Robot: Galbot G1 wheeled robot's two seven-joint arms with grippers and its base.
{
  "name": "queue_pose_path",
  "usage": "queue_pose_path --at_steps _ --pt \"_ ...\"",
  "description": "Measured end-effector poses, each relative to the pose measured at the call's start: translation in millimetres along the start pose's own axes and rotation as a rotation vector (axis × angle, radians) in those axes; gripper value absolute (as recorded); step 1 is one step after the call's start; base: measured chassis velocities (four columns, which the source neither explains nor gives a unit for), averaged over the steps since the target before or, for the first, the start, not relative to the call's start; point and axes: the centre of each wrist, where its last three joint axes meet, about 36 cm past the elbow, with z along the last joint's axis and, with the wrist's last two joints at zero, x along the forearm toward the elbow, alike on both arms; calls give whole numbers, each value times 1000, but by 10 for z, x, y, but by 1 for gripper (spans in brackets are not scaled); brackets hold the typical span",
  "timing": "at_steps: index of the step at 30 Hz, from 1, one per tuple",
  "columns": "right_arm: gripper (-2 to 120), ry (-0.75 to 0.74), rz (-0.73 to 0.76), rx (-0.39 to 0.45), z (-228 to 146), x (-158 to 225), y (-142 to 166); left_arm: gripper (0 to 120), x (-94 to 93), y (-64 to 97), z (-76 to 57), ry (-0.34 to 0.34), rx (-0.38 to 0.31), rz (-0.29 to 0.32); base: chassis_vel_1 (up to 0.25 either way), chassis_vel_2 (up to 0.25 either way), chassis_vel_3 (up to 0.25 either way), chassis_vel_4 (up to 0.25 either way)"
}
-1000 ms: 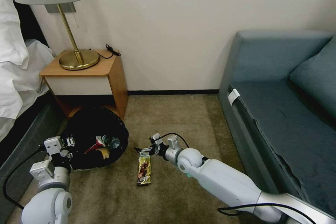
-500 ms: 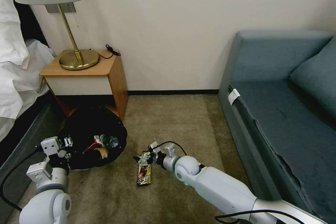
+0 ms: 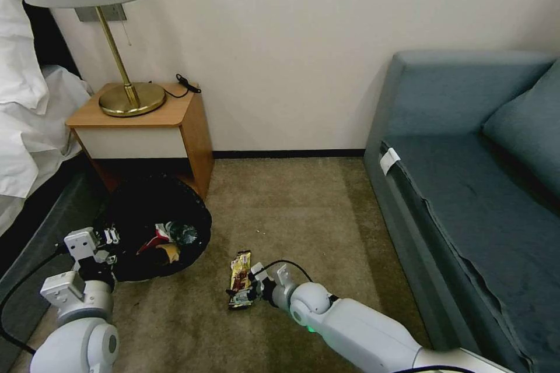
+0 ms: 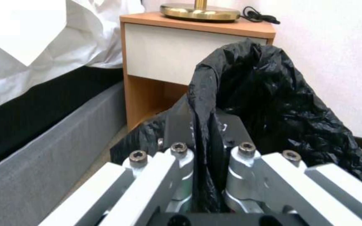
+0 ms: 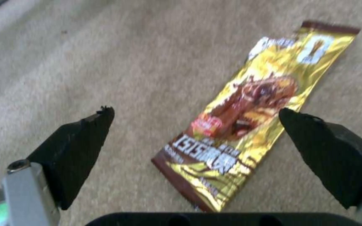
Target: Pick up the trash bin, then pick up the garbage on the floor and place it into the trash bin.
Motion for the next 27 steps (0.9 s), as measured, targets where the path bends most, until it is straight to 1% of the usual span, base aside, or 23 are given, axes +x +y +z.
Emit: queue_pose_path --at_steps 8,20,27 --pt "100 54 -19 -30 -41 -30 -53 5 -14 -19 41 4 1 -5 0 0 0 0" --pt "100 132 -26 -33 26 -59 -141 5 -24 -38 73 8 2 -7 0 0 0 0" --pt "100 143 -33 -45 23 -71 -164 5 -18 -49 86 8 3 -8 0 0 0 0"
